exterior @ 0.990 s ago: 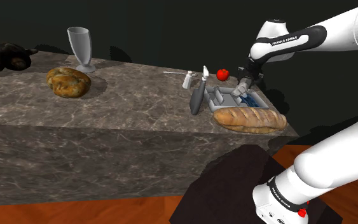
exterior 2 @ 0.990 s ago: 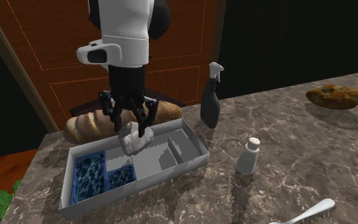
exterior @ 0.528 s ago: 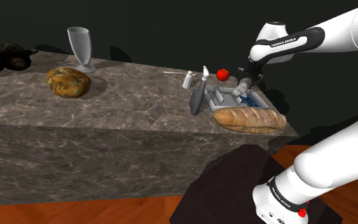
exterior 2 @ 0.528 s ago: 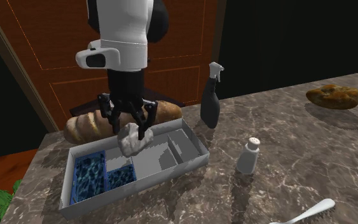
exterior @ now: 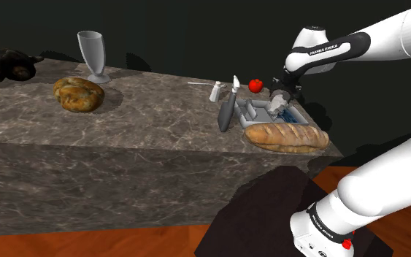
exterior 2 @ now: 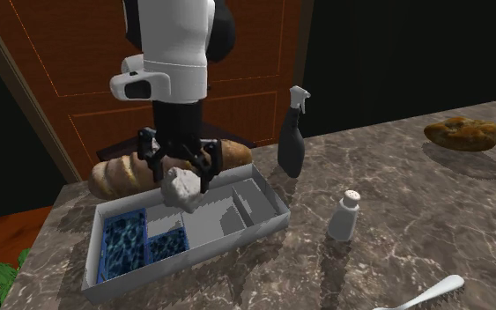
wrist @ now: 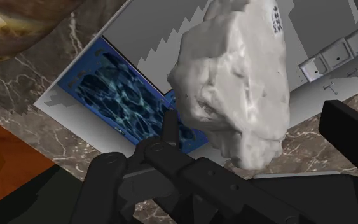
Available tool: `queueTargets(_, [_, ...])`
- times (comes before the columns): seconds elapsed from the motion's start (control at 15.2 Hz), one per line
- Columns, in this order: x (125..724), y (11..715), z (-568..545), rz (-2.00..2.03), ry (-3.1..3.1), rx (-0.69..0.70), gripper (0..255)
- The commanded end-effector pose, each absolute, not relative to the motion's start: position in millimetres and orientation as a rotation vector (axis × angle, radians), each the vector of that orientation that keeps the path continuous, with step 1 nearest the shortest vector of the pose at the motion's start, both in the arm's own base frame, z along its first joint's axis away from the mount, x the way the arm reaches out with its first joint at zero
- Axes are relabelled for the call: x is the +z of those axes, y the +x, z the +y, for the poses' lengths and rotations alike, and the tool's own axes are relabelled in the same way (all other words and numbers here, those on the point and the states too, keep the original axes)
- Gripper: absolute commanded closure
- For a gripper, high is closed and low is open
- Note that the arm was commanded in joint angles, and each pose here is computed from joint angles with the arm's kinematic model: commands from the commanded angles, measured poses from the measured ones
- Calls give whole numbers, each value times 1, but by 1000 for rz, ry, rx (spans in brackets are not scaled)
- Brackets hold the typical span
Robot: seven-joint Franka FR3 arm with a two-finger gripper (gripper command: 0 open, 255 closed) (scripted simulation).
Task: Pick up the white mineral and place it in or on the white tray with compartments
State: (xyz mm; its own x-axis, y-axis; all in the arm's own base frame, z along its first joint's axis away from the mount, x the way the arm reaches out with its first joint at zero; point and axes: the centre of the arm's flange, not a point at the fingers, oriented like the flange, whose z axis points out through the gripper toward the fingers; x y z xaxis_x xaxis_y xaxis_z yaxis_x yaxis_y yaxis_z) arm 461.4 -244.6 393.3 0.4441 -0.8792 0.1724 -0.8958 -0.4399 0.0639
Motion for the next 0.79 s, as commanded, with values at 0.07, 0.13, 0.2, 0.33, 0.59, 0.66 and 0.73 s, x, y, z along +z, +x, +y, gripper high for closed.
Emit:
queueTargets(0.07, [420, 460, -239, -1574, 2543, 170, 0])
queueTargets(0.13, [433, 460, -236, -1574, 2543, 170, 0])
queueTargets(0.2, [443, 460, -234, -1574, 2543, 170, 0])
queueTargets(0.33, [443, 460, -234, -1574, 2543, 170, 0])
queueTargets(0.59, [443, 460, -234, -1574, 2543, 170, 0])
queueTargets(0.66, [443, 460, -234, -1574, 2543, 170, 0])
queueTargets(0.73, [443, 460, -234, -1574, 2543, 170, 0])
